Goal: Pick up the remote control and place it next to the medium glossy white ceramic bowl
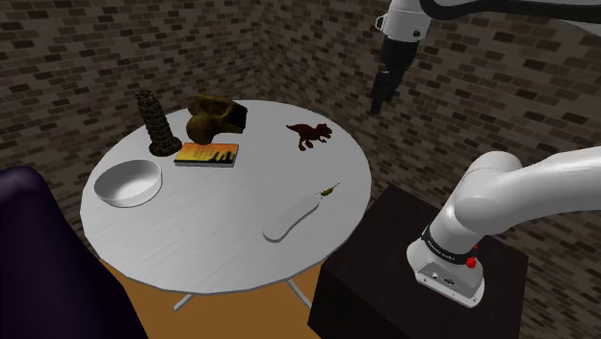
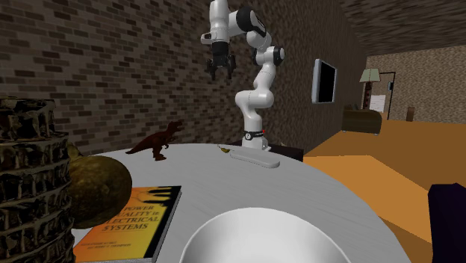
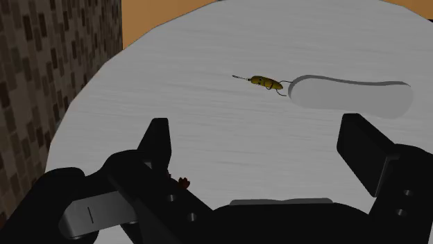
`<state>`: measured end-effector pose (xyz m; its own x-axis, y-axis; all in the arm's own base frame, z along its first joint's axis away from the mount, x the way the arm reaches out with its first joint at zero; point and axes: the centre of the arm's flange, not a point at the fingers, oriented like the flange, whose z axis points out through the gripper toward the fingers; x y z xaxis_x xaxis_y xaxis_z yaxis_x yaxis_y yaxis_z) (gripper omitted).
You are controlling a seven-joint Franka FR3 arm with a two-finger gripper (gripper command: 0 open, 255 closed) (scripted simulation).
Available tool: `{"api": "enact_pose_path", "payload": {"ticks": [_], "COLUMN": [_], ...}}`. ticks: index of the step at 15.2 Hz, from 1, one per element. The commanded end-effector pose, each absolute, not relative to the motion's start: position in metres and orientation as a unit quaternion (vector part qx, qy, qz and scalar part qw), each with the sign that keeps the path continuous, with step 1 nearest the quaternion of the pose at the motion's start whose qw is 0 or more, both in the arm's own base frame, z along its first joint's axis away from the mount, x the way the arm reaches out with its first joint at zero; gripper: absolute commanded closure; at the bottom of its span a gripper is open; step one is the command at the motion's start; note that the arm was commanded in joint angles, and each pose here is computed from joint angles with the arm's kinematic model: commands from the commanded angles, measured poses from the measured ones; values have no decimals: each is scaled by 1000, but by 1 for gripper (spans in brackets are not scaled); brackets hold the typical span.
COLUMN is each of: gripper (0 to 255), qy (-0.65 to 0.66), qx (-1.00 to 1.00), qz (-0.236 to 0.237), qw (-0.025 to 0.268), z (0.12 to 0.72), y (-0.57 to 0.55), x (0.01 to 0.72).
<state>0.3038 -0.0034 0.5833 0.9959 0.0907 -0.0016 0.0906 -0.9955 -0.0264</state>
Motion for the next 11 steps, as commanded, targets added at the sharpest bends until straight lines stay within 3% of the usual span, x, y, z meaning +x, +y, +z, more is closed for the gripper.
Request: {"api": "enact_pose_path", "payload": {"ticks": [1, 11], "gripper": [0, 0], "qy": [-45, -279], "qx": [-999, -960], "qz": [1, 2], "qw": [13, 13], "z": [583, 489], "y": [-3, 60], "x": [304, 371]}}
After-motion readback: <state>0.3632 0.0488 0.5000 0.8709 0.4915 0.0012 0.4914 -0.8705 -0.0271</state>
